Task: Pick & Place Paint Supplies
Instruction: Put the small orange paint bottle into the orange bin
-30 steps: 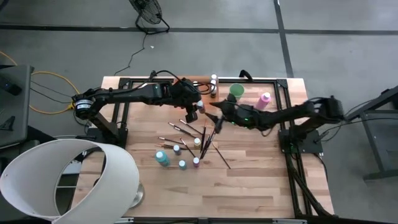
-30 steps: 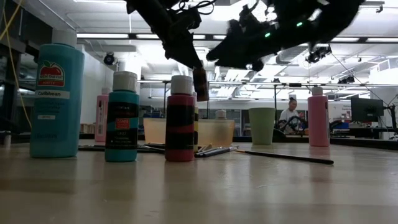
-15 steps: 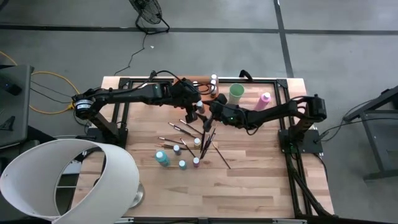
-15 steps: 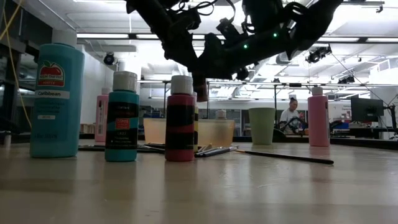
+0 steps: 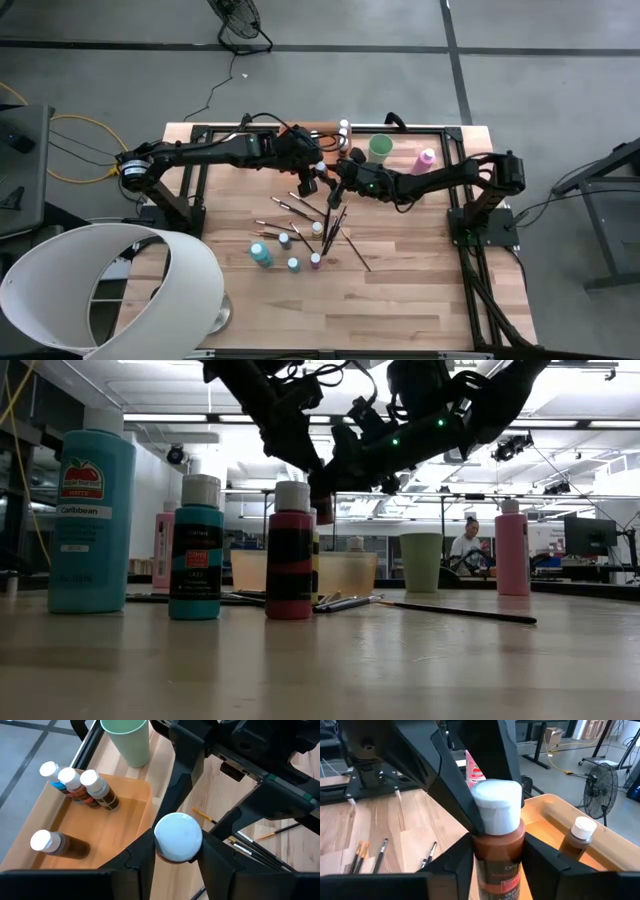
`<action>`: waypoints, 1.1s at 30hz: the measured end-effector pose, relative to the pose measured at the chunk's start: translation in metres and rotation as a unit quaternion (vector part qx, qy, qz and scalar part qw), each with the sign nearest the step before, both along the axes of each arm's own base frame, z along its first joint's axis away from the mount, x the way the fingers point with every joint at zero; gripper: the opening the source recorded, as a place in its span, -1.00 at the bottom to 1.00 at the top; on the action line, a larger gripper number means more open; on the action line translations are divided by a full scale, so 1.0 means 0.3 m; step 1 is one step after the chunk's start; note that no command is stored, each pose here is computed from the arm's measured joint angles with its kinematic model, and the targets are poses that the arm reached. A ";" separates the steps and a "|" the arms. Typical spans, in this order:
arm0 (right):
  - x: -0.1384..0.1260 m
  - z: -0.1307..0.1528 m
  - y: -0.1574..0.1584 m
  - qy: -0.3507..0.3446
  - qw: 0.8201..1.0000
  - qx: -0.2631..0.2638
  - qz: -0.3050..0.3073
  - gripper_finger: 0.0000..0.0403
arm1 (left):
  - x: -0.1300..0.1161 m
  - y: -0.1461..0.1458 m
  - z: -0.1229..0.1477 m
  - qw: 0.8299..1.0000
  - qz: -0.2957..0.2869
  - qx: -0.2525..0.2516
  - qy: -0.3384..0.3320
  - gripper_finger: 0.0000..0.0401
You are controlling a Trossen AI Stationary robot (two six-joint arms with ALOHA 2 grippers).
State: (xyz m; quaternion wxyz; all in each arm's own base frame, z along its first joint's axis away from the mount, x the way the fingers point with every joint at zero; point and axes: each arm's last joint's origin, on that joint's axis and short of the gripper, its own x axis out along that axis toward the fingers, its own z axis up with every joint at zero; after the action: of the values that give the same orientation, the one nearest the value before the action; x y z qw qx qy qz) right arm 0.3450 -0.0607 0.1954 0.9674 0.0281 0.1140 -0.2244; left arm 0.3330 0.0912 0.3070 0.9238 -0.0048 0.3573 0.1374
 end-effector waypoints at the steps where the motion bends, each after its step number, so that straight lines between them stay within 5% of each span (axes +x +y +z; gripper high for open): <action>1: 0.000 0.000 0.000 0.000 1.000 0.001 0.002 -0.38 | 0.000 0.000 0.000 1.000 0.000 0.000 0.000 -0.38; 8: 0.000 0.000 -0.001 -0.004 1.000 0.010 -0.002 -0.38 | -0.001 0.002 -0.001 1.000 0.007 0.008 0.003 -0.31; 19: -0.042 0.010 -0.068 -0.021 0.989 0.079 -0.124 -0.40 | -0.048 -0.008 0.051 0.999 0.032 0.005 -0.010 0.10; 33: -0.079 -0.021 -0.155 -0.012 0.969 0.113 -0.221 -0.39 | -0.068 -0.010 0.050 0.998 0.059 -0.005 0.006 0.02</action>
State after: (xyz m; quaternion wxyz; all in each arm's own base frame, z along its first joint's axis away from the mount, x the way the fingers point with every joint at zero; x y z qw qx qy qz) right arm 0.3213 -0.1073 0.1890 0.8857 0.1647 0.1181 -0.4177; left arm 0.3126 0.0880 0.3221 0.9119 -0.0292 0.3626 0.1899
